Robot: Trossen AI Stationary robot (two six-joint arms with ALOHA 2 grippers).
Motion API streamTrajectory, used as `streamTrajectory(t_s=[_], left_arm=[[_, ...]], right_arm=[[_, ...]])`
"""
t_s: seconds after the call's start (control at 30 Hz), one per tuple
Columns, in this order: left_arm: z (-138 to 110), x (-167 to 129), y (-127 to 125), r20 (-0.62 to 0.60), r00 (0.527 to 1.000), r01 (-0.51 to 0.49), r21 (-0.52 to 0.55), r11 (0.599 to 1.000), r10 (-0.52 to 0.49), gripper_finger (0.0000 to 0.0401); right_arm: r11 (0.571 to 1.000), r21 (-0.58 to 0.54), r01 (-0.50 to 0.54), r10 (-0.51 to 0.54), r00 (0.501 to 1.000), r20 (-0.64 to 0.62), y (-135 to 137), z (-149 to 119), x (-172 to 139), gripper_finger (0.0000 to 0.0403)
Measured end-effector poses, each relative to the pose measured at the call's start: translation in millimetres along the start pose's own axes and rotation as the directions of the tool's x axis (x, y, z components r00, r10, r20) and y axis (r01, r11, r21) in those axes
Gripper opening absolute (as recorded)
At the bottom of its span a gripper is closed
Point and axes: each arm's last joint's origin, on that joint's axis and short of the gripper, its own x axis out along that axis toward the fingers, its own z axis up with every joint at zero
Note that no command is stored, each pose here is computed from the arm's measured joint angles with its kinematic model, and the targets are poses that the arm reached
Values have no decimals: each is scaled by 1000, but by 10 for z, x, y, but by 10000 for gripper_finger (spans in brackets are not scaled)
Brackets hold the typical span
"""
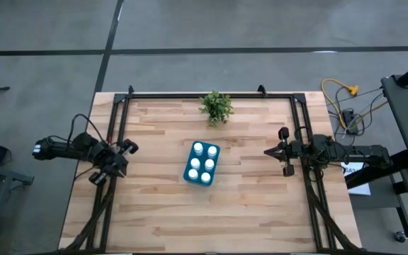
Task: Pick and place pill bottles into a basket
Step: Return to Home Position
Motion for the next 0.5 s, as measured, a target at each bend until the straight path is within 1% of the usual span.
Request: streamTrajectory(t_s=[0.17,0.5], left_arm=[[4,0,15,12,999,-51,2,999,51,13],[17,-3,9,25,999,-47,9,999,46,13]], right_arm=[[1000,-1,1,-1,1000,0,0,0,0,9],[1000,-2,0,0,1000,0,0,0,0,9]])
